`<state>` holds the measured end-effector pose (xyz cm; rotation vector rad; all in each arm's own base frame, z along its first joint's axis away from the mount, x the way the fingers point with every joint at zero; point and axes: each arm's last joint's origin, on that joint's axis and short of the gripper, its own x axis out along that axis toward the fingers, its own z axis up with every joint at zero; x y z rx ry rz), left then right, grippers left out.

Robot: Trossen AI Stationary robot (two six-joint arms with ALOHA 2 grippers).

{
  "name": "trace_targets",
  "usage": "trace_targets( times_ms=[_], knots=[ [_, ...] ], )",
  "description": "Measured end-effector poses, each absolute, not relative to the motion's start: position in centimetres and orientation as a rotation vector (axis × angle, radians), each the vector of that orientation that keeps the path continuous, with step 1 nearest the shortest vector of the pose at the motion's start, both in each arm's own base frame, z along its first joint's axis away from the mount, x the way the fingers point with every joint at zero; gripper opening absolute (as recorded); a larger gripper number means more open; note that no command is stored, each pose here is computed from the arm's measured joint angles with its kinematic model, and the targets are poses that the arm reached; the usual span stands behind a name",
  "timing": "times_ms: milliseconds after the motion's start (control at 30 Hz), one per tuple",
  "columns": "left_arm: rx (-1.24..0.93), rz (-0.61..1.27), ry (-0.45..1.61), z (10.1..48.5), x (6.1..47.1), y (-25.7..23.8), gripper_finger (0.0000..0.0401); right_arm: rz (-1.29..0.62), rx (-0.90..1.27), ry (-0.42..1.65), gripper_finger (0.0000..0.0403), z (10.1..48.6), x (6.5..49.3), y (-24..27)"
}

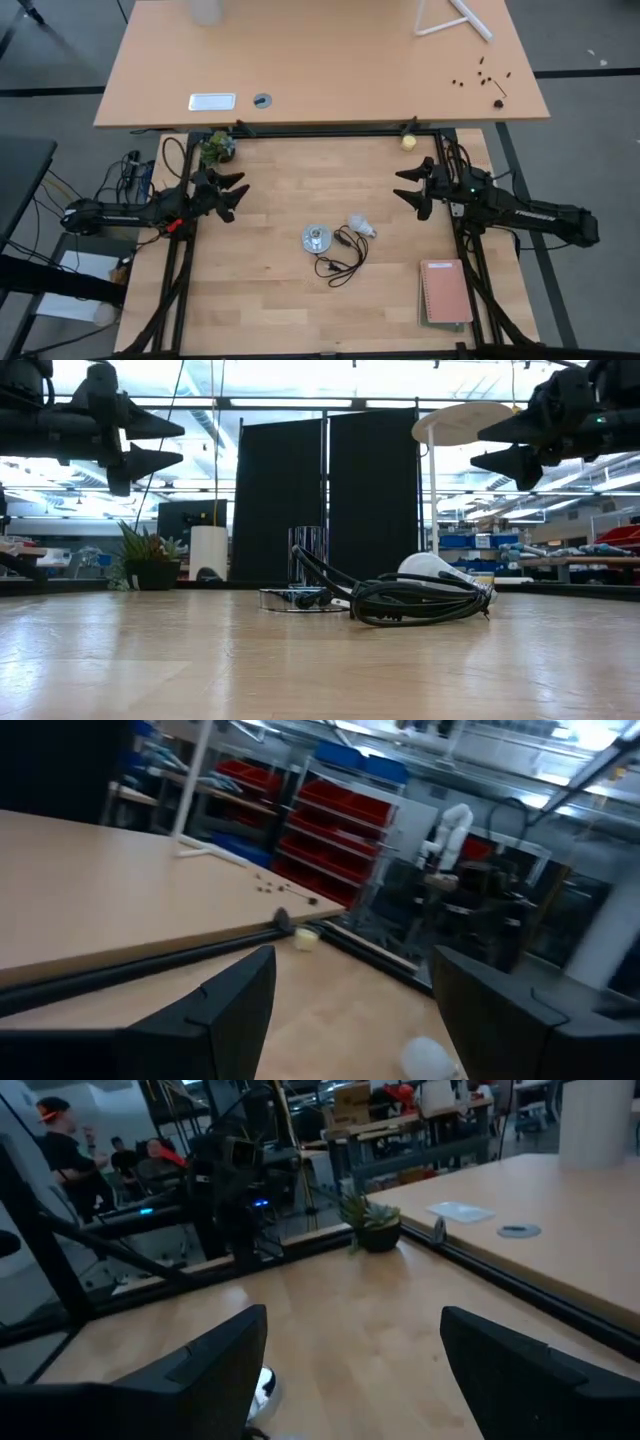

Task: Screw lightbulb
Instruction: Insert the lightbulb into the lamp

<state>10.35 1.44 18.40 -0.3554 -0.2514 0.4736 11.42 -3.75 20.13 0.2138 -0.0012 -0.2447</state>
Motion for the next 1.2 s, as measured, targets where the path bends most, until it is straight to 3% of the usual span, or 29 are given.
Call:
trace_targets(
  times_ms=[300,567,867,1200],
  knots=[
    [-0.36,0.506,-0.256,18.4,10.3,1.5,0.0268,-0.245,0.143,0.022,0.0307,19.8,13.2,-4.4],
    [-0.267,0.379,-0.191,19.8,11.1,1.2,0.0268,-0.249,0.118,0.12,0.0307,20.6,14.5,-4.6],
    [-0.126,0.413,0.013,20.2,14.0,1.2,0.0268,-0.302,0.103,0.432,0.0307,24.7,18.5,-5.0],
    [-0.155,0.367,0.145,17.9,16.5,1.1,0.0268,-0.255,0.102,0.612,0.0307,23.6,22.5,-4.8]
  ],
)
